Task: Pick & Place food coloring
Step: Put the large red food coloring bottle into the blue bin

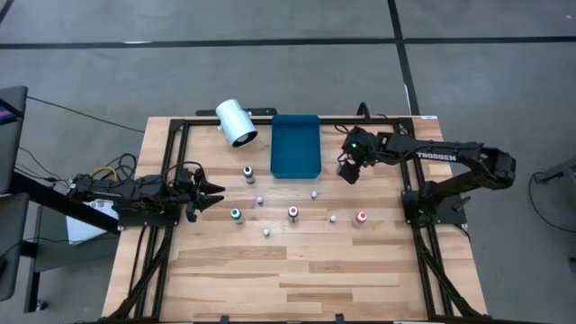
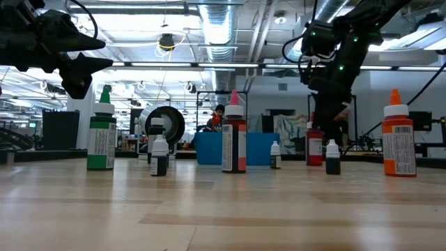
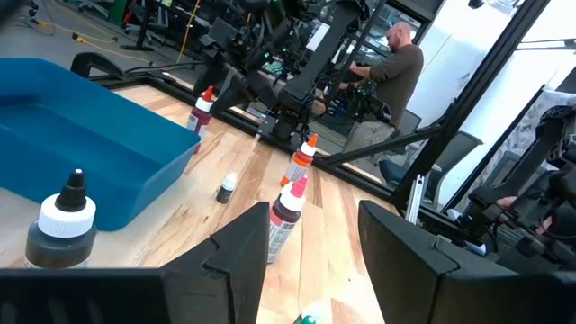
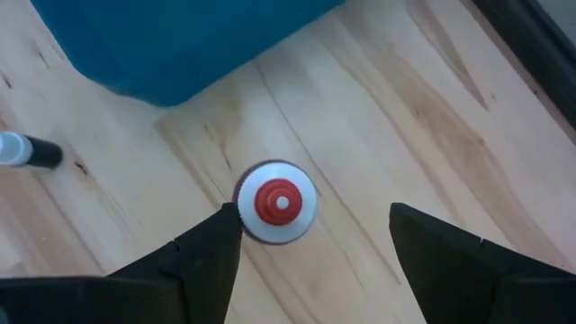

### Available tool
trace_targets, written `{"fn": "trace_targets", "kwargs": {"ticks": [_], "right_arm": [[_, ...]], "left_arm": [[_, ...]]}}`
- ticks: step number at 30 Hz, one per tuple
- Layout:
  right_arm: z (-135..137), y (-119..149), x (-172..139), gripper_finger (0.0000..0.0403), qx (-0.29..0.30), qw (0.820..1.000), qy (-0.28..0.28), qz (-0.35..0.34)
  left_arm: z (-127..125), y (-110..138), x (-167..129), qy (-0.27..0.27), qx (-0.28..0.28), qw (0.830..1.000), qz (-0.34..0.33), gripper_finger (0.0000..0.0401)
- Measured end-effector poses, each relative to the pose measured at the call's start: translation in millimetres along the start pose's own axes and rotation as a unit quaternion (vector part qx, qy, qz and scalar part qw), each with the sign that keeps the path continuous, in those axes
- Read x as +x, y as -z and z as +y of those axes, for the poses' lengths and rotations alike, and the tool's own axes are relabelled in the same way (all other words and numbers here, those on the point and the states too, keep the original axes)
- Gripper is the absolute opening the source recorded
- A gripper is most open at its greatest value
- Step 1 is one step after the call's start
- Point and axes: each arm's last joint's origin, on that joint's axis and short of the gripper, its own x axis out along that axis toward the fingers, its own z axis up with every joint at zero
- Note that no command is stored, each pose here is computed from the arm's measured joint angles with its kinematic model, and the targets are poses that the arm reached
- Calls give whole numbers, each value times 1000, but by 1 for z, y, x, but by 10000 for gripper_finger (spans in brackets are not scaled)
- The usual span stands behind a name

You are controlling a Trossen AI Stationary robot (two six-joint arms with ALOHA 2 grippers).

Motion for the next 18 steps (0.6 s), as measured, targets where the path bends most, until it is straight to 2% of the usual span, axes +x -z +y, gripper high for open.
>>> {"fn": "trace_targets", "kwargs": {"ticks": [18], "right_arm": [[1, -5, 0, 272, 0, 1000, -17, -25]], "left_arm": [[0, 0, 0, -1, 0, 1000, 0, 163]]}}
